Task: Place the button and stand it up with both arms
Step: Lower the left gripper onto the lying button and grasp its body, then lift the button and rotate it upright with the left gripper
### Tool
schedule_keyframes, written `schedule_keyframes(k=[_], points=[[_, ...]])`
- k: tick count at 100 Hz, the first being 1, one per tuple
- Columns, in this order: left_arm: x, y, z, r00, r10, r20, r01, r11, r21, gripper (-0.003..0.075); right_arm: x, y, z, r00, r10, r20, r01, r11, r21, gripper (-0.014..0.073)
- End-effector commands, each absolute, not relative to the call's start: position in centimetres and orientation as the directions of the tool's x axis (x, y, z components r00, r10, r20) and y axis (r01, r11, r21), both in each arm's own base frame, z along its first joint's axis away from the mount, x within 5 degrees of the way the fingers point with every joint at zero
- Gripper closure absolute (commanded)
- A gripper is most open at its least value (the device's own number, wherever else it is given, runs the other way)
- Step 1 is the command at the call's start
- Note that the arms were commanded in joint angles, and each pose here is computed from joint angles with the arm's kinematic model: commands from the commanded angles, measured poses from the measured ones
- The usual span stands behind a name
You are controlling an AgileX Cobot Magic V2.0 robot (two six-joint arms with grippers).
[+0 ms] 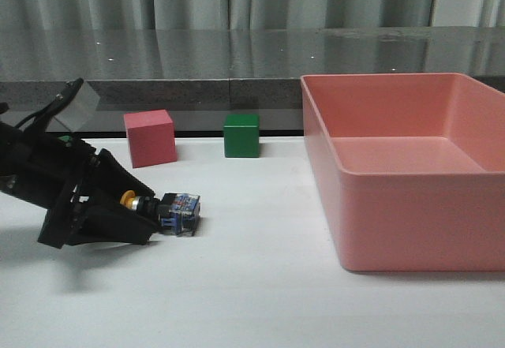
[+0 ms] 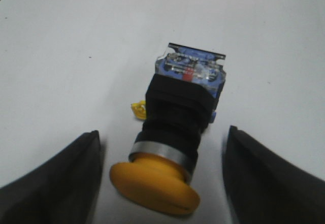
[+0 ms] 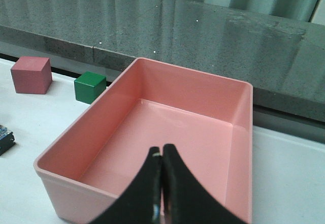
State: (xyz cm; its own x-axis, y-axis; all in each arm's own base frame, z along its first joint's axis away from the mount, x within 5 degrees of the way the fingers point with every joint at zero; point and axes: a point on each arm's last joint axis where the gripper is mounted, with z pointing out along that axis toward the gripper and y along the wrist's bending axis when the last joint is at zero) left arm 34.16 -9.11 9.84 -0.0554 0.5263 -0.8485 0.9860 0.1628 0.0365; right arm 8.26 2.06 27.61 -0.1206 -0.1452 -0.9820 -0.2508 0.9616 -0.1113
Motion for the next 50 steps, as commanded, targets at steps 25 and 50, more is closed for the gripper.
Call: schedule_keyframes(k=[25,50], points=[[34.7,-9.7,12.6,0.019,0.466,-0.885,0.983,0.153,0.102,0.0645,8.4,1.8,29.1,-0.042,-0.111,-0.993,-0.207,0.973,-0.100,0.0656],[35.2,-9.3,18.1,0.100,0.510,-0.854,0.965,0.158,0.207,0.0677,8.4,1.8,29.1,-0.041,-0.111,-0.993,-0.207,0.973,-0.100,0.0656]])
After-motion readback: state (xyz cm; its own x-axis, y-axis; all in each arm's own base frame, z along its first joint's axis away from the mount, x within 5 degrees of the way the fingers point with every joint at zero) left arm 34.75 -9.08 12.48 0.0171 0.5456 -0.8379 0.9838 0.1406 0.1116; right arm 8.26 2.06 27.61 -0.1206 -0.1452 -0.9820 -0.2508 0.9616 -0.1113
